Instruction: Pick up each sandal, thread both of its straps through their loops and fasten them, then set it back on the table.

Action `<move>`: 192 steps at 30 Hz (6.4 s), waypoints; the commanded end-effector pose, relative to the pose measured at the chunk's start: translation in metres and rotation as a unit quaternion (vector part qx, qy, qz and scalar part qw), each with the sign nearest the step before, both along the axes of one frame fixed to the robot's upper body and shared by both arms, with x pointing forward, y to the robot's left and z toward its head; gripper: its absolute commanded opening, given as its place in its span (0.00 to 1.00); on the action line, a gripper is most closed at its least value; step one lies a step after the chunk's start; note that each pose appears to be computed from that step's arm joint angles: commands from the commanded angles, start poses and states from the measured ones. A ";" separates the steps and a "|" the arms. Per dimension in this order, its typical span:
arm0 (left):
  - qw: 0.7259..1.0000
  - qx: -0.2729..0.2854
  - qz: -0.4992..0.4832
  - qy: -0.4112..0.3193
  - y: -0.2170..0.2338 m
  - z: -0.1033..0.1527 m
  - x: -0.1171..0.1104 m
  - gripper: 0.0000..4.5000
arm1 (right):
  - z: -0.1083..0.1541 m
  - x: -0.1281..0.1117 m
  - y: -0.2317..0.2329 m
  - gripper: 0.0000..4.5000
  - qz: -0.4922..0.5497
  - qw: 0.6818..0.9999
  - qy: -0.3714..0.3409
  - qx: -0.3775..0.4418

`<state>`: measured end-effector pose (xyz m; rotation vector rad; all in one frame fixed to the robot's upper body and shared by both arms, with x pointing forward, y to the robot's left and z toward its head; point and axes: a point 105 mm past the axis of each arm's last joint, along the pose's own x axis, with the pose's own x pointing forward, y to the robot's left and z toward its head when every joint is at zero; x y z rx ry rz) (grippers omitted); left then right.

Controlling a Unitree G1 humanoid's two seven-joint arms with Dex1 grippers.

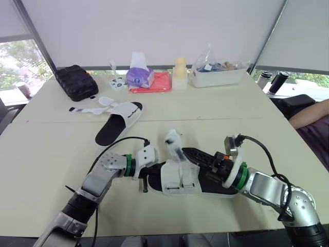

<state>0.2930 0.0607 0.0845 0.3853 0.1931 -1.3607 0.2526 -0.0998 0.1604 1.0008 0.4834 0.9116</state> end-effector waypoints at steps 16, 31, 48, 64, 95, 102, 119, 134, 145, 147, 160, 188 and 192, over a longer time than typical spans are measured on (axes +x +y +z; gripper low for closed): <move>1.000 0.011 0.004 0.009 -0.003 -0.010 0.000 0.00 | -0.013 0.030 -0.023 0.73 0.138 0.864 -0.257 -0.410; 1.000 0.004 0.021 0.010 -0.002 -0.011 -0.001 0.00 | 0.001 0.042 -0.012 0.73 0.165 0.885 -0.245 -0.360; 1.000 -0.001 0.023 0.008 -0.005 -0.011 0.000 0.00 | -0.017 0.029 0.016 0.73 0.248 0.870 -0.206 -0.372; 1.000 -0.002 0.029 0.007 -0.004 -0.012 0.001 0.00 | -0.006 0.031 0.033 0.00 0.246 0.872 -0.221 -0.361; 1.000 0.001 0.024 0.009 -0.005 -0.014 0.002 0.00 | -0.010 0.056 -0.030 0.00 0.016 0.940 -0.146 -0.308; 1.000 -0.001 0.030 0.008 -0.004 -0.014 0.001 0.00 | -0.031 0.071 -0.038 0.00 -0.009 0.936 -0.088 -0.339; 0.999 -0.004 0.033 0.006 -0.005 -0.013 0.003 0.00 | -0.052 0.066 -0.046 0.21 0.004 0.916 -0.051 -0.399; 0.996 -0.023 0.061 -0.055 -0.004 0.006 0.030 0.00 | 0.028 0.098 -0.067 0.89 -0.044 0.947 -0.141 -0.285; 0.999 -0.024 0.032 -0.014 -0.001 0.006 0.005 0.00 | 0.011 0.105 -0.027 0.89 0.048 0.967 -0.080 -0.238; 0.999 -0.024 0.037 -0.015 -0.001 0.006 0.006 0.00 | 0.006 0.106 -0.020 0.89 0.068 0.966 -0.077 -0.239; 0.998 -0.021 0.046 -0.022 -0.001 0.004 0.006 0.00 | 0.025 0.125 0.023 0.89 0.099 0.989 -0.010 -0.112; 0.997 -0.023 0.063 -0.030 -0.005 -0.002 0.007 0.00 | 0.010 0.168 0.027 0.01 -0.013 0.994 0.065 -0.090; 0.997 -0.020 0.062 -0.028 -0.005 -0.002 0.006 0.00 | 0.029 0.155 0.035 0.01 0.041 0.972 -0.151 -0.175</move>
